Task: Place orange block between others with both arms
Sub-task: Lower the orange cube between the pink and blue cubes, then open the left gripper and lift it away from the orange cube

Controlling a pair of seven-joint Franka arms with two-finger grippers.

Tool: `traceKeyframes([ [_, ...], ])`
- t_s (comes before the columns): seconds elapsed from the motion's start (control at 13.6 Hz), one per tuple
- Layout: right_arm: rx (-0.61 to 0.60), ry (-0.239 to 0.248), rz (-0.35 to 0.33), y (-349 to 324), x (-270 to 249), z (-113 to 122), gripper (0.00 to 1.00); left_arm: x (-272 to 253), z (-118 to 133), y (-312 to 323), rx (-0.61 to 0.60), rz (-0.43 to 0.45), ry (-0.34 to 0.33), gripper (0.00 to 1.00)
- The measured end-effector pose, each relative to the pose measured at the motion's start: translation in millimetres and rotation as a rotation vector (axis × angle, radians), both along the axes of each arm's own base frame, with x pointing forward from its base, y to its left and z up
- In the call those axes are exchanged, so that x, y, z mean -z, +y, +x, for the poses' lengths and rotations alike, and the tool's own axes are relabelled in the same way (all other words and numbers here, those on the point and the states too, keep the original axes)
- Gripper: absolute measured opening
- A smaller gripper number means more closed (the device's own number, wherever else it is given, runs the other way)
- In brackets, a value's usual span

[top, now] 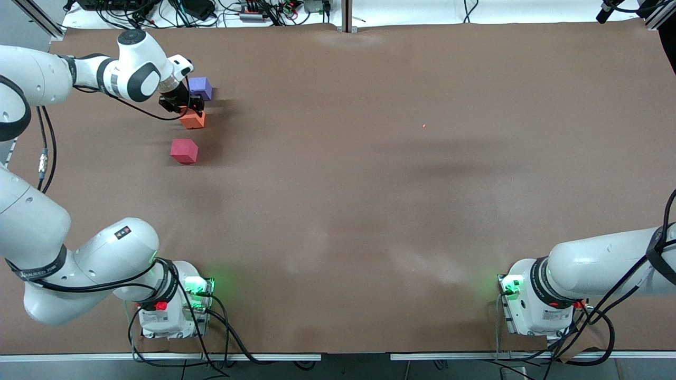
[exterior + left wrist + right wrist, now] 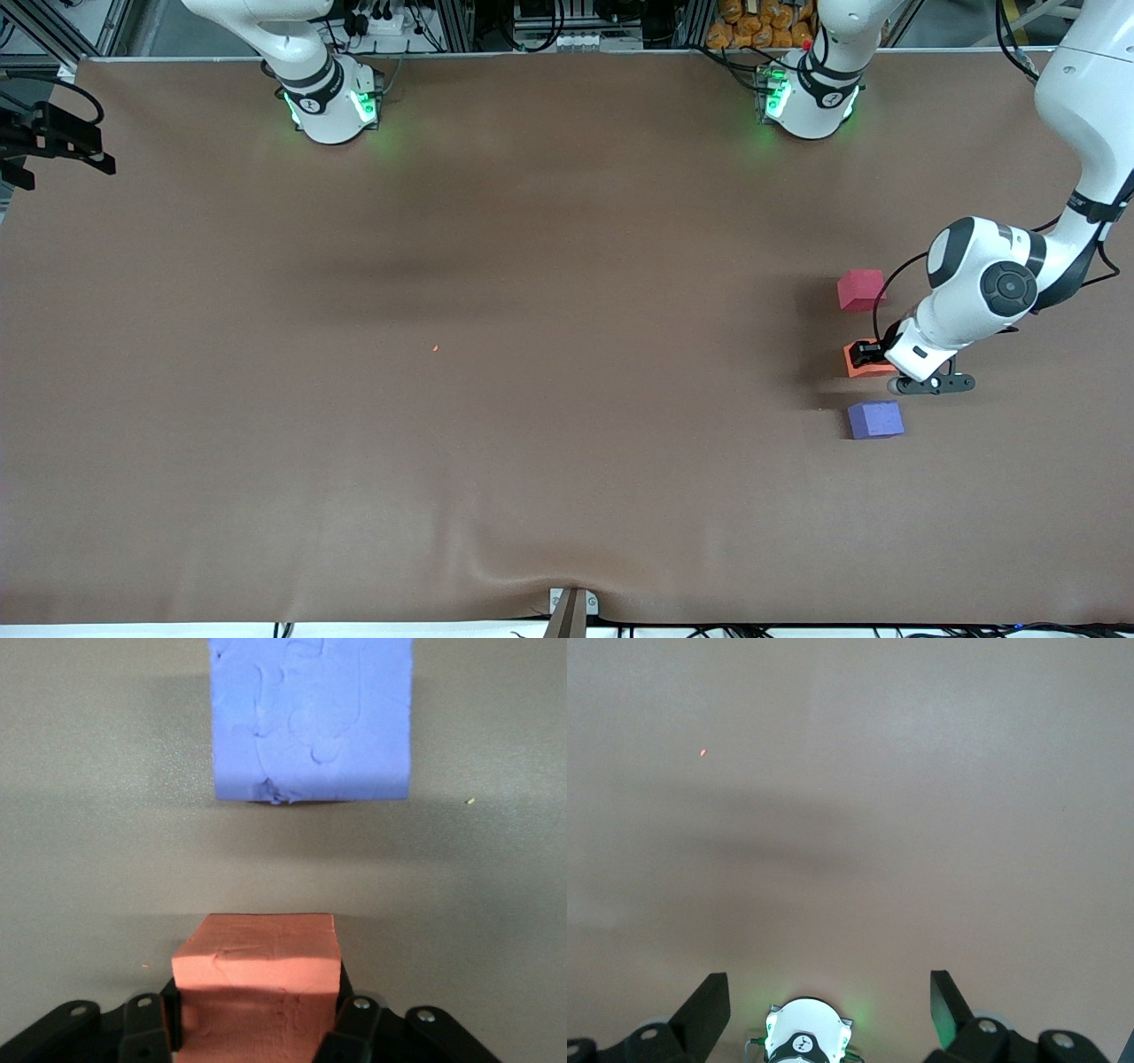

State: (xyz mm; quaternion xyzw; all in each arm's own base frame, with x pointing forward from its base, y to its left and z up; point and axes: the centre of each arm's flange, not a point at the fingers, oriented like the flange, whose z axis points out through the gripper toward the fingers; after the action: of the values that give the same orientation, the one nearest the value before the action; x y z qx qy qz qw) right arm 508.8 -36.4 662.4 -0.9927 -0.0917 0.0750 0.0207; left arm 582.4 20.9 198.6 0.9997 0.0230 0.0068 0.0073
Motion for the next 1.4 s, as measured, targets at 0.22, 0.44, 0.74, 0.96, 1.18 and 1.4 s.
traceKeyframes([
  [0.22,0.0,-0.001,0.0,0,1,1,1.0,0,0,-2,-0.046,0.004,-0.003,0.77],
  [0.44,0.001,-0.002,0.0,0,1,1,1.0,-11,9,-8,-0.058,-0.004,-0.032,1.0],
  [0.74,0.001,-0.003,-0.001,0,2,1,1.0,-43,29,-23,-0.079,0.001,-0.054,1.0],
  [0.96,0.001,-0.009,-0.008,-1,1,2,1.0,-88,45,-43,-0.063,0.038,-0.02,1.0],
  [1.18,0.0,-0.013,-0.009,0,-1,2,1.0,-163,53,-69,-0.04,0.114,0.003,1.0],
  [1.4,-0.004,-0.017,-0.009,2,-3,2,1.0,-249,53,-85,-0.063,0.153,0.019,1.0],
])
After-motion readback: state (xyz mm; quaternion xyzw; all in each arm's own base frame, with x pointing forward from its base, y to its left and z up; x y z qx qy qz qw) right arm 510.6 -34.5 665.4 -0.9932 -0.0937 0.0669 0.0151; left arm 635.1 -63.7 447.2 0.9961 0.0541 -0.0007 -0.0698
